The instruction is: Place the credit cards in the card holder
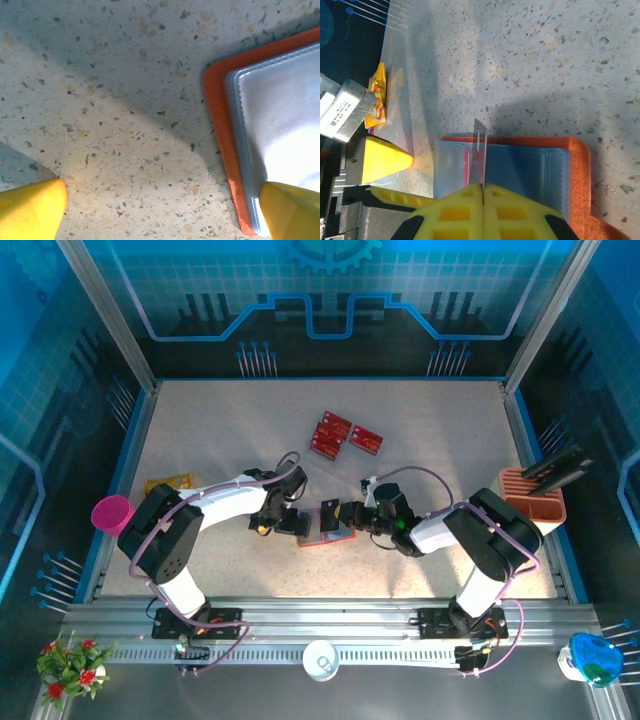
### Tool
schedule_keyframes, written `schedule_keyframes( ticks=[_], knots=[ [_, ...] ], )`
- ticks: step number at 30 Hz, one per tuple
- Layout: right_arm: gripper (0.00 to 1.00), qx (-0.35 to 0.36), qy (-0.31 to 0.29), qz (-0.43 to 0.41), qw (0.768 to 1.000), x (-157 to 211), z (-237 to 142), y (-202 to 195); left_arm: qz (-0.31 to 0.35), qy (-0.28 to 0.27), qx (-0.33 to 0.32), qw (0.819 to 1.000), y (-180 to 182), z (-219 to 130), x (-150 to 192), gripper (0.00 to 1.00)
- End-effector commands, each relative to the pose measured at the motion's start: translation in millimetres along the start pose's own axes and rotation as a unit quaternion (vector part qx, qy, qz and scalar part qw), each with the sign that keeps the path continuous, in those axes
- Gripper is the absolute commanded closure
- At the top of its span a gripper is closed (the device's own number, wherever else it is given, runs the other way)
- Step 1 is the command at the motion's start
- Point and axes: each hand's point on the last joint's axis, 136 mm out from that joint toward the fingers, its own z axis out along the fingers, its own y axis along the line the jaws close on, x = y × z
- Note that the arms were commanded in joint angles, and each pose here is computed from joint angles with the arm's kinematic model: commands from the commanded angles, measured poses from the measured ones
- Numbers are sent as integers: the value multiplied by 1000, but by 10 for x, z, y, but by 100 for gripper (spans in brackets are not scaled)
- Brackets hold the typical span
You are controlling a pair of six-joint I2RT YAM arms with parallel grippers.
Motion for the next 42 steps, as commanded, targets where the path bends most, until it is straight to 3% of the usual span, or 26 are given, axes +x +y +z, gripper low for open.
schedule_keyframes(
  ticks=[1,21,31,42],
  knots=[
    [100,7,-6,-14,1000,-12,-47,-51,9,43,-31,999,129,168,239,1],
    [100,-2,17,-40,999,76,-21,20,6,45,-29,999,123,186,274,1],
    [100,-26,-26,-28,999,-192,-164,203,6,46,-29,999,124,187,290,1],
    [100,-41,-18,-31,999,-281,-21,295,6,47,-30,998,122,201,287,1]
  ],
)
